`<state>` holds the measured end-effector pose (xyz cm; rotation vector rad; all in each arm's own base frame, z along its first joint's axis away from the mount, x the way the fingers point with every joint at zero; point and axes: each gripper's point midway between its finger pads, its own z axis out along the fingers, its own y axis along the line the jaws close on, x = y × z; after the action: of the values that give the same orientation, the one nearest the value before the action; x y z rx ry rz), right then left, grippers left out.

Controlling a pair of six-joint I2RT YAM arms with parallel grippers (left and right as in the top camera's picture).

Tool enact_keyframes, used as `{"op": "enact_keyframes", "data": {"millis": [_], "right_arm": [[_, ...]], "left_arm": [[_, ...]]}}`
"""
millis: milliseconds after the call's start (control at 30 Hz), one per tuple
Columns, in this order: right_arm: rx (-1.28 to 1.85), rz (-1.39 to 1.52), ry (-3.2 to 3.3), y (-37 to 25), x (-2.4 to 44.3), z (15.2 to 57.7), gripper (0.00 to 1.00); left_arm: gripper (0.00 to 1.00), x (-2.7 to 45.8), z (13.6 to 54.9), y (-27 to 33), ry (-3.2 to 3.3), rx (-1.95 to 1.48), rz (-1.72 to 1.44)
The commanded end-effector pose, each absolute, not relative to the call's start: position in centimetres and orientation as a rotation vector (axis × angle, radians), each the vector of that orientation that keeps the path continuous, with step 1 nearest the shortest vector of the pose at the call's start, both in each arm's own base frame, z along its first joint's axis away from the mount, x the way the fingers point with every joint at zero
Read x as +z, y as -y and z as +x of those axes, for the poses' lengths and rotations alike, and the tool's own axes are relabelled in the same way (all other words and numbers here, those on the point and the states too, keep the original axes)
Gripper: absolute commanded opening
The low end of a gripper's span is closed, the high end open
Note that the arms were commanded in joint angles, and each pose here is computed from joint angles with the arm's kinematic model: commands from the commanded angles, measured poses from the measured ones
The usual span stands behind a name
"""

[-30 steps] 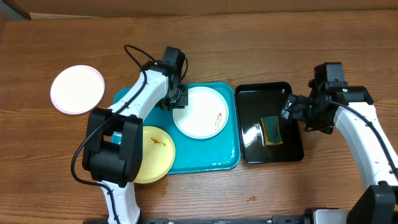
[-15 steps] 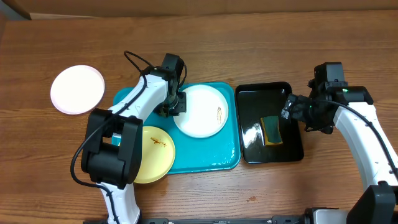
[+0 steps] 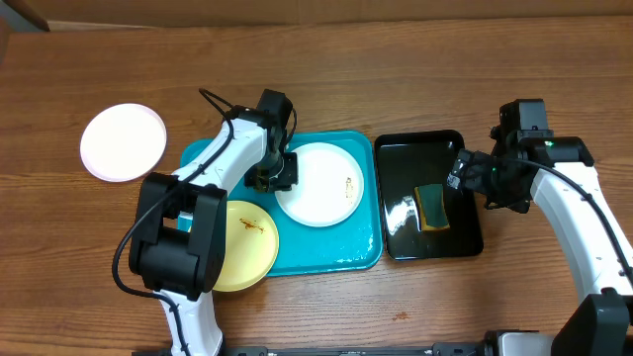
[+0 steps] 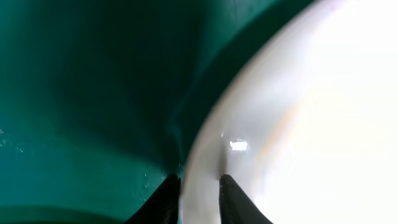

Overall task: Clean dirty plates on tray and stack at the side
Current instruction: 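Close the left gripper on the white plate rim and hold it, then lower the right gripper into the black tray and grasp the sponge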

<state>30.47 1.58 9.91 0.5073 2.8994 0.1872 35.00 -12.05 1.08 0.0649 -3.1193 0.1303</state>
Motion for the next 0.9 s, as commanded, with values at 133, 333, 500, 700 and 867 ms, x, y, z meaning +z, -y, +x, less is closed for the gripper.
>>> {"op": "enact_keyframes", "data": {"millis": [133, 333, 500, 700, 867], "right_arm": [[0.177, 0.511, -2.906, -1.4, 9.6, 30.4, 1.0], [0.192, 0.492, -2.829, -1.4, 10.1, 32.3, 1.0], [0.35, 0.48, -2.85, -3.3, 10.2, 31.9, 1.0], [0.673, 0.427, -2.892, -7.5, 11.1, 30.5, 0.88], [0.456, 0.33, -2.994, -7.9, 10.0, 28.6, 0.78]], "left_arm": [[0.21, 2.1, 36.6, 11.9, 3.181, 0.134, 0.056], [0.27, 2.1, 36.6, 12.1, 3.175, 0.152, 0.092], [0.11, 2.1, 36.3, 12.6, 3.172, 0.15, 0.096], [0.1, 2.1, 36.1, 13.7, 3.177, 0.153, 0.055], [0.13, 2.1, 36.1, 14.2, 3.183, 0.157, 0.06]]}}
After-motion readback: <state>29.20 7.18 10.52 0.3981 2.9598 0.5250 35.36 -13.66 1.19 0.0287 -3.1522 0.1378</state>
